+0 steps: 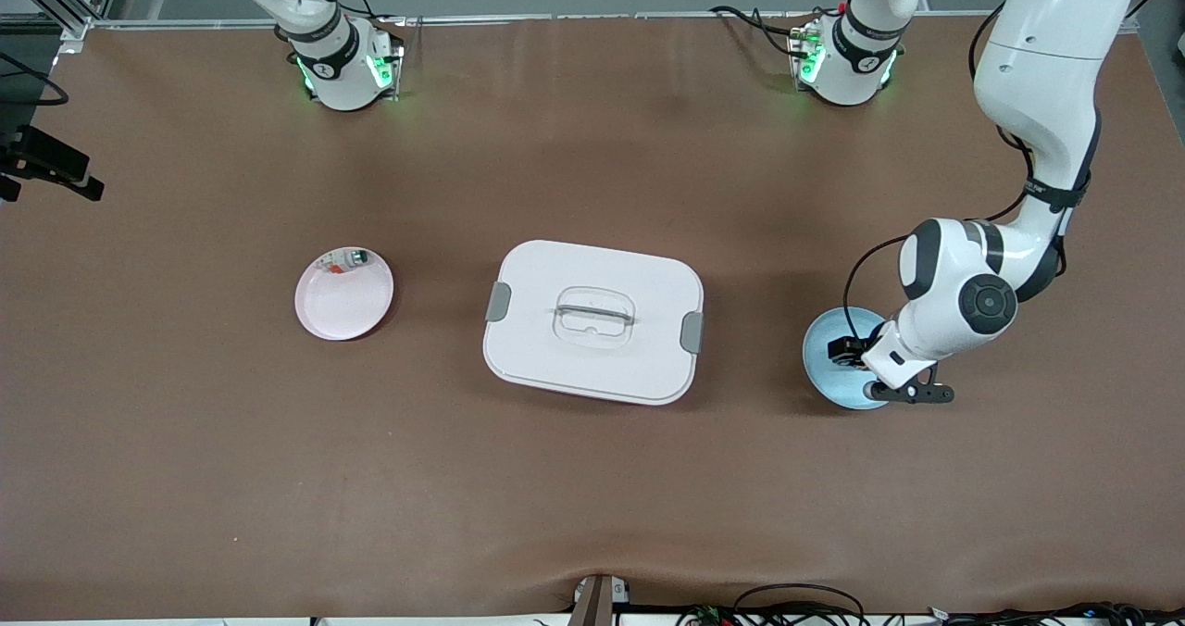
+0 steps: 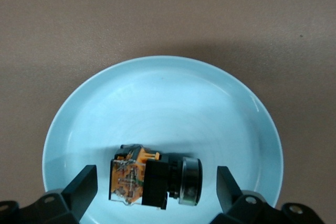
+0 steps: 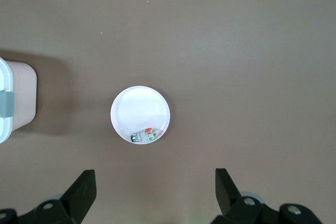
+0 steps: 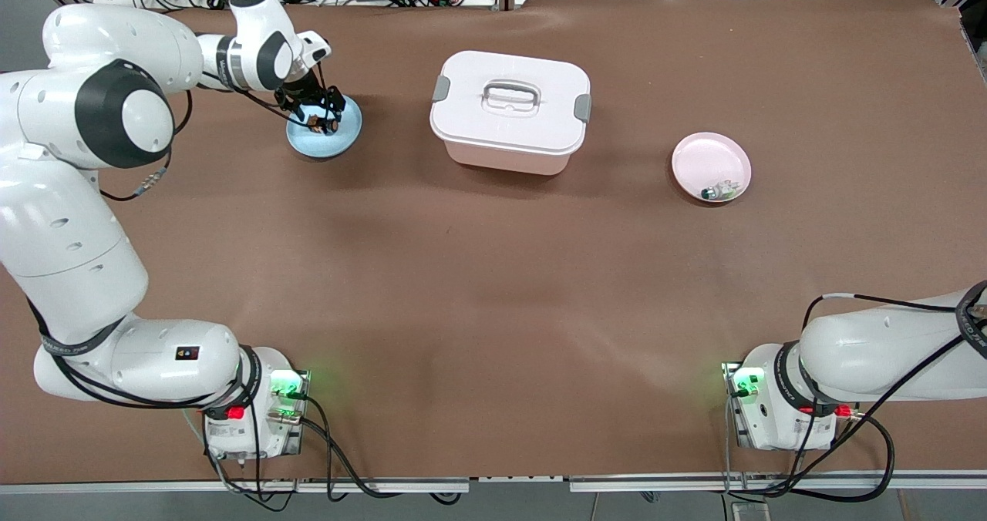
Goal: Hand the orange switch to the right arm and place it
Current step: 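Lower the left gripper and grasp the orange switch on the blue plate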
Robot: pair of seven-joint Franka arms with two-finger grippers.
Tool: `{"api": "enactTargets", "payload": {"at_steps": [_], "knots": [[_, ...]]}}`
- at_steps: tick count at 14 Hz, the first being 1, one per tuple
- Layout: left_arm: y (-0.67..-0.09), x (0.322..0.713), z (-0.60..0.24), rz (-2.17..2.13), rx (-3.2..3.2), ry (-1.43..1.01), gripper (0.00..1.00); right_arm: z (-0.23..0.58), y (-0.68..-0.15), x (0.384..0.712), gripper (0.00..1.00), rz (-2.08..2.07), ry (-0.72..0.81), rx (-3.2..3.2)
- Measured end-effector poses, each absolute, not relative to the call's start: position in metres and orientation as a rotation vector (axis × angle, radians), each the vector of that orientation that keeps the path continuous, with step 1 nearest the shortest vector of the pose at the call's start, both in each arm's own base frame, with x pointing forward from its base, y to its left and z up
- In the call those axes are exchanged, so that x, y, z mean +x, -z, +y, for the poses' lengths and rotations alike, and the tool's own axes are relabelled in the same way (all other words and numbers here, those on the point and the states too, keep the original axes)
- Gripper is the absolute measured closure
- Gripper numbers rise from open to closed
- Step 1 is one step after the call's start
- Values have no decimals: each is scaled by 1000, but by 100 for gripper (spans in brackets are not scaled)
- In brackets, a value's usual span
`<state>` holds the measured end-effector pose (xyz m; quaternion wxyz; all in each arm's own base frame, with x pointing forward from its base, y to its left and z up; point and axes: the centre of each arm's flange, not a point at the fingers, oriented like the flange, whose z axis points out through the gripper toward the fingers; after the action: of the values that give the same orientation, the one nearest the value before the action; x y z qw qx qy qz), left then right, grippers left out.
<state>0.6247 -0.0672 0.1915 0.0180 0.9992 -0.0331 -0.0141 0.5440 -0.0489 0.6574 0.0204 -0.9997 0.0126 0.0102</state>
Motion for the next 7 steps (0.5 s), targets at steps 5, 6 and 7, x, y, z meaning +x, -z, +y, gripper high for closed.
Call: {"api": "enactTargets", "payload": {"at_steps": [5, 6, 7], "knots": [[-183, 619, -67, -144, 3101, 49, 3, -50, -657, 544, 0, 41, -32, -3100], [-183, 619, -67, -151, 3100, 50, 4, -50, -657, 544, 0, 41, -32, -3100], [-182, 618, -67, -160, 3100, 53, 15, -50, -657, 544, 0, 41, -32, -3100]]}}
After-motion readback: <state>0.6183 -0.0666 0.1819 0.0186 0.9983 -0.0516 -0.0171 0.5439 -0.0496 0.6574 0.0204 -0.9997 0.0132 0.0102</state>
